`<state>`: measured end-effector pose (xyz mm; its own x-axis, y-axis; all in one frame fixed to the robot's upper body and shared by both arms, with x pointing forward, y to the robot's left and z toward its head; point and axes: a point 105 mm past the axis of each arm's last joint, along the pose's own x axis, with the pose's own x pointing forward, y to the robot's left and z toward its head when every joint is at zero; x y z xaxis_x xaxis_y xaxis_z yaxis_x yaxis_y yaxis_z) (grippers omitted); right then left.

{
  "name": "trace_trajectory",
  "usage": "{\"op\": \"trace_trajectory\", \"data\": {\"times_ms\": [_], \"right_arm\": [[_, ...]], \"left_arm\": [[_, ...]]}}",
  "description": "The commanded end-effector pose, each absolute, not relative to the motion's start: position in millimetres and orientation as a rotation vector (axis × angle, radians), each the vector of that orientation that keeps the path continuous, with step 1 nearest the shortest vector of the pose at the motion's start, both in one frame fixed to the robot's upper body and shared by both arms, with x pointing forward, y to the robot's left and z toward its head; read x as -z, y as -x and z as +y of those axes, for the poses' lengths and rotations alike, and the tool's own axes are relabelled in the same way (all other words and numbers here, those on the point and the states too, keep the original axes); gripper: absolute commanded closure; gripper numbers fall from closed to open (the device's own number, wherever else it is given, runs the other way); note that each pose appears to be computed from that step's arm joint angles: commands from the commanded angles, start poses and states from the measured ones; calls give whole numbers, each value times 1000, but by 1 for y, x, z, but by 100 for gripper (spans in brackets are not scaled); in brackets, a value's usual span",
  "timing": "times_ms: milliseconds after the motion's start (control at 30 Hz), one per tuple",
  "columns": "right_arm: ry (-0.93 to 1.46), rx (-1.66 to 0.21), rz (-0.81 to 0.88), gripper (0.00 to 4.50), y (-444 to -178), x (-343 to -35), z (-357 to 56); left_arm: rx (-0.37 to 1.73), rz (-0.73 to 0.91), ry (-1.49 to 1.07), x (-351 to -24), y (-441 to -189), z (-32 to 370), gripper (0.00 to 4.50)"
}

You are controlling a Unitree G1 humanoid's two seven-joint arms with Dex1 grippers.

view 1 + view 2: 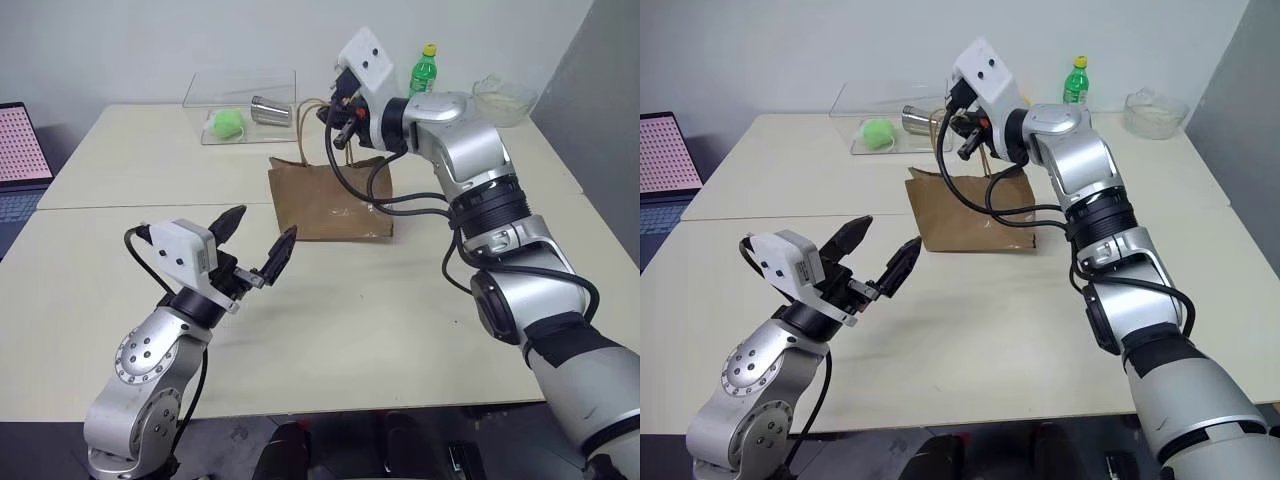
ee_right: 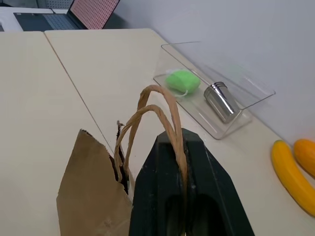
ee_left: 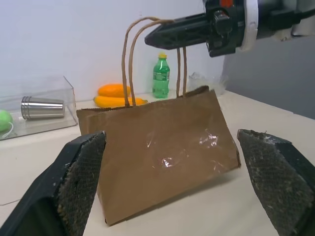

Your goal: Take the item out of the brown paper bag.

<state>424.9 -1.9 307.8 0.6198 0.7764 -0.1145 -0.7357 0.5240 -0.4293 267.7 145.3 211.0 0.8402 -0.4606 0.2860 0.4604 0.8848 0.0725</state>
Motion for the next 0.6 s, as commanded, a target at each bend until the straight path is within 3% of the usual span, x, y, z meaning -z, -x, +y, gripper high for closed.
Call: {"op": "trace_trajectory", "data": {"times_ms": [33,100,433,600], "right_arm": [[499,-917,-168,428,-415,-328,0],[513,-919,-158,382,-416,-325,-3],[567,-932,-90,37,-407,-308,-38],[445,-892,-46,37,-380,-292,-76]], "left_arm": [[502,-351,-34,-221,-264,143,0],[508,-352,-37,-221,-264,142,0],[534,-351,-34,-220,-266,134,0],[532,-361,5,-222,-271,128,0]]}}
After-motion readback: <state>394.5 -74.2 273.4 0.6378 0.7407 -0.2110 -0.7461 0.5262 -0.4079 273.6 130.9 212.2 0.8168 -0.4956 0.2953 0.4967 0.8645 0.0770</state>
